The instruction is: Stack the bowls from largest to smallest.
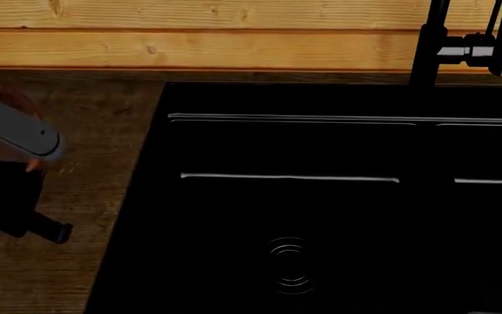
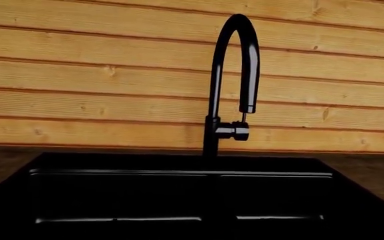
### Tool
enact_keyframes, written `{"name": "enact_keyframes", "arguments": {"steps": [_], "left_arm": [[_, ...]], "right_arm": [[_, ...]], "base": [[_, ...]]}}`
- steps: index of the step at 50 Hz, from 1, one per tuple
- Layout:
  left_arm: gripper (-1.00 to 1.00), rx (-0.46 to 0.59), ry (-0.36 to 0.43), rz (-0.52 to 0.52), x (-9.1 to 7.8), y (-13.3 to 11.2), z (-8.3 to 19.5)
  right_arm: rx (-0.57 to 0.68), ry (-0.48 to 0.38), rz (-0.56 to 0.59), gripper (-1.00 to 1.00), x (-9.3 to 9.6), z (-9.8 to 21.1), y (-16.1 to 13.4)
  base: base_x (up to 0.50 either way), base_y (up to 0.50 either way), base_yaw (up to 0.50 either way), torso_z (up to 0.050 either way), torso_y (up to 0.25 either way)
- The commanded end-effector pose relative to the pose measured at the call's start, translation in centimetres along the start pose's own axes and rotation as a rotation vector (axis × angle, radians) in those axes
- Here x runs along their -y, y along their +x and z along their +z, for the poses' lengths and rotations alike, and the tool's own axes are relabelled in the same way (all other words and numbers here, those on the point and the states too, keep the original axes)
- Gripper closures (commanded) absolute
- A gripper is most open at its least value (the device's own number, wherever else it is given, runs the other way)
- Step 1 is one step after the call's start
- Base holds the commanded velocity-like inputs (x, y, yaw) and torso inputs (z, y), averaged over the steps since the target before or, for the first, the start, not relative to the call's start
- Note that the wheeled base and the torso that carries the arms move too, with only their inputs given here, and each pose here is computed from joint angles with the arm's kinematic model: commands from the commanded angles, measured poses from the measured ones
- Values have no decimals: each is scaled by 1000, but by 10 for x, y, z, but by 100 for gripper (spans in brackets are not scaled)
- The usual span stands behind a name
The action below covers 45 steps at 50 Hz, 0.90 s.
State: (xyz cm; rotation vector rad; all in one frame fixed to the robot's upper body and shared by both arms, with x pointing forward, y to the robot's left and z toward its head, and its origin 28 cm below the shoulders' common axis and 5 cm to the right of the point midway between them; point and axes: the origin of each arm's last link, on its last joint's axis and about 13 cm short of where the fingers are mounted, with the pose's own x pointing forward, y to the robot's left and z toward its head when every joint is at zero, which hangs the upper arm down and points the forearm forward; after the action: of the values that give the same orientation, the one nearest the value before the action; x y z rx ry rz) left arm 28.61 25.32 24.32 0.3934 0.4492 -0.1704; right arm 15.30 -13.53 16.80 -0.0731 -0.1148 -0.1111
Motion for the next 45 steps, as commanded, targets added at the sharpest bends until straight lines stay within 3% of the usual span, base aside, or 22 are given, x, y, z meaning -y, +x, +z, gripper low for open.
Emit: {"name": "enact_keyframes", "arguments": {"steps": [1,2,6,11,14,16,17,19,20,26,32,45], "left_arm": [[100,311,-143,217,28,-40,-35],[100,334,-174,220,32,-42,-39],[100,390,-176,201,50,-47,-59],[100,427,-254,316,54,-50,-77],[100,454,-293,317,56,-57,-83],[100,485,-243,329,59,-59,-81],[100,490,-291,341,59,-58,-80],[100,485,-258,347,66,-52,-86],[100,462,-333,310,71,-49,-89],[100,455,-324,315,79,-49,-94],[100,455,-334,324,76,-53,-91],[100,463,-305,331,77,-61,-87]], "right_arm": [[67,24,0,-100,4,1,-2],[61,23,2,-100,4,-1,-2],[38,17,19,-100,0,-6,-5],[38,13,28,-100,-3,-8,-5],[38,8,35,-100,-4,-7,-6],[34,8,38,-100,-6,-9,-4],[28,2,45,-100,-7,-11,-4],[17,0,57,-100,-9,-14,-5],[18,-8,61,-100,-10,-14,-6],[15,-14,61,-100,-11,-15,-5],[-5,-10,39,-100,-10,-15,-3],[-11,-20,18,-100,-8,-12,-3]], "base": [[0,0,0,0,10],[0,0,0,0,0],[0,0,0,0,0],[0,0,0,0,0],[0,0,0,0,0],[0,0,0,0,0],[0,0,0,0,0],[0,0,0,0,0],[0,0,0,0,0],[0,0,0,0,0],[0,0,0,0,2],[-484,78,0,0,0]]}}
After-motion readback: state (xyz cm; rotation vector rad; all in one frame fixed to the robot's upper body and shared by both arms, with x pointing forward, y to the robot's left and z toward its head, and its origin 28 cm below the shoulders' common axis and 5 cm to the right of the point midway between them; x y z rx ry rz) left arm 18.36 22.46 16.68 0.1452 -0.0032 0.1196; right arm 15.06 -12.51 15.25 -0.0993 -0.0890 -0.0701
